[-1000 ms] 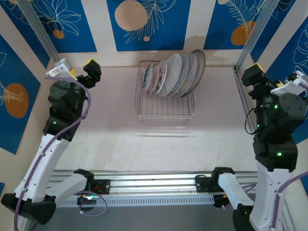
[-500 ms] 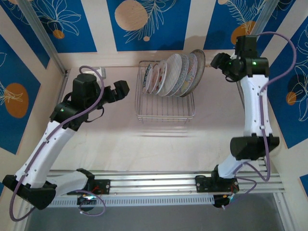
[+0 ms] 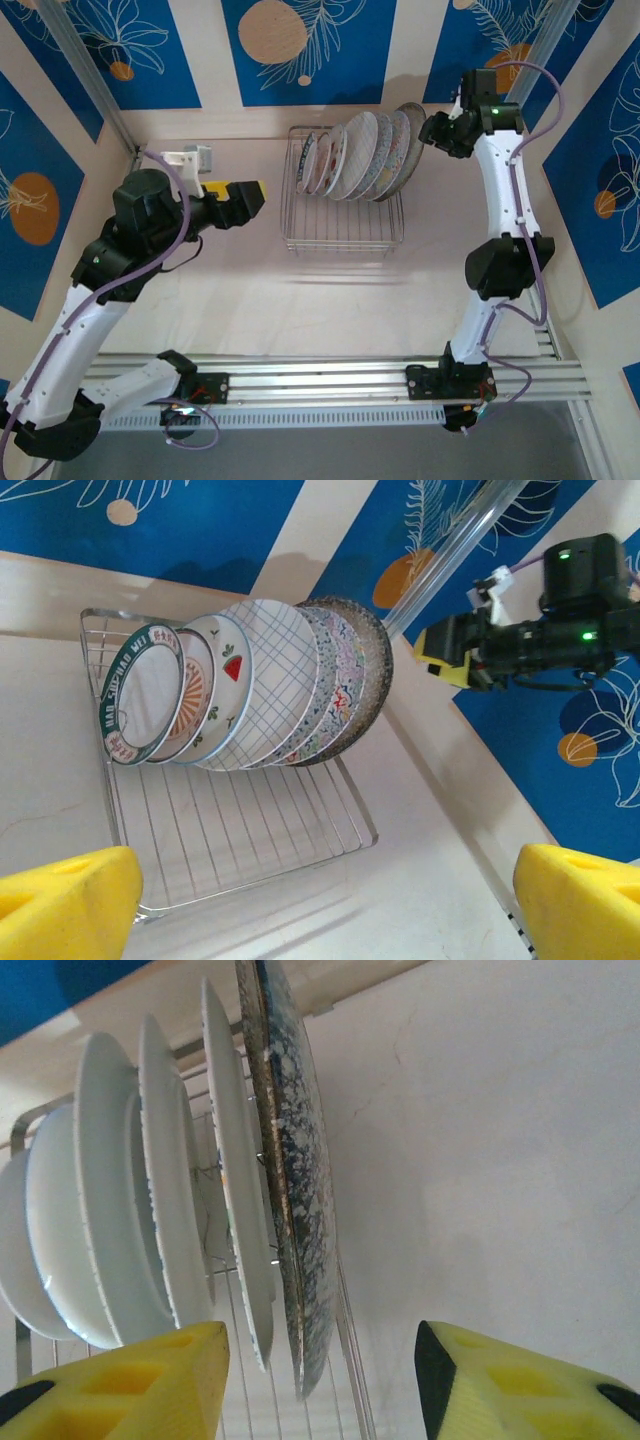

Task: Unload the plates from the dish rack

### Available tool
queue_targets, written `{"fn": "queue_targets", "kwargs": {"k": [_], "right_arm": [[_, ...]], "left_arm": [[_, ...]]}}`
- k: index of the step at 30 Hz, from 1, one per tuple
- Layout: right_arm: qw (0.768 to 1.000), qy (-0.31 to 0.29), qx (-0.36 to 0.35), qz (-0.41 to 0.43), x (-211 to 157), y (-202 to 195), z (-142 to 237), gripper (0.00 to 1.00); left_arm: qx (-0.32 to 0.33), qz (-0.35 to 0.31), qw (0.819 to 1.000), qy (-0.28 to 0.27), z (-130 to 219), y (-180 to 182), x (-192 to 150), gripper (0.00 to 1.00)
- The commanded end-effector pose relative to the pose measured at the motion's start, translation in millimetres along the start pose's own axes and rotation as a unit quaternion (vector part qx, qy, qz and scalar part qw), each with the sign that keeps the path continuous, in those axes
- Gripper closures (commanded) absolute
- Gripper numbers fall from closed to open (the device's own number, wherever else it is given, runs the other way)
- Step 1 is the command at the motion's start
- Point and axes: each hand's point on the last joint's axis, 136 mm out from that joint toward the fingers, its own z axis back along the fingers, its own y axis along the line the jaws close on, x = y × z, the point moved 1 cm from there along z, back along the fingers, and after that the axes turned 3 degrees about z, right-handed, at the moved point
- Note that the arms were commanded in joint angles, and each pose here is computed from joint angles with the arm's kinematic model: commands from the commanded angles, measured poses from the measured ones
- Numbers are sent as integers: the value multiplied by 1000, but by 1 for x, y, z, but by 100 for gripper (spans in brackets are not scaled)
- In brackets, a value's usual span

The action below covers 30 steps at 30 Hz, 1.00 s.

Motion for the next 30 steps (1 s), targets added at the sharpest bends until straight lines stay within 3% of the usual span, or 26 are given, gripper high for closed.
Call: {"fn": "queue_targets", "kwargs": {"k": [1,10,30], "right_arm": [[1000,-1,17,19,6,11,-6,49],[999,20,1,27,4,13,-40,62],[999,37,-13,31,-1,13,-68,71]], "left_arm": [[-19,-14,1000,-2,3,-9,2,5],[-24,-15,1000,1,9,-13,2,5],[-31,-26,999,-4,18,-18,5,5]]}}
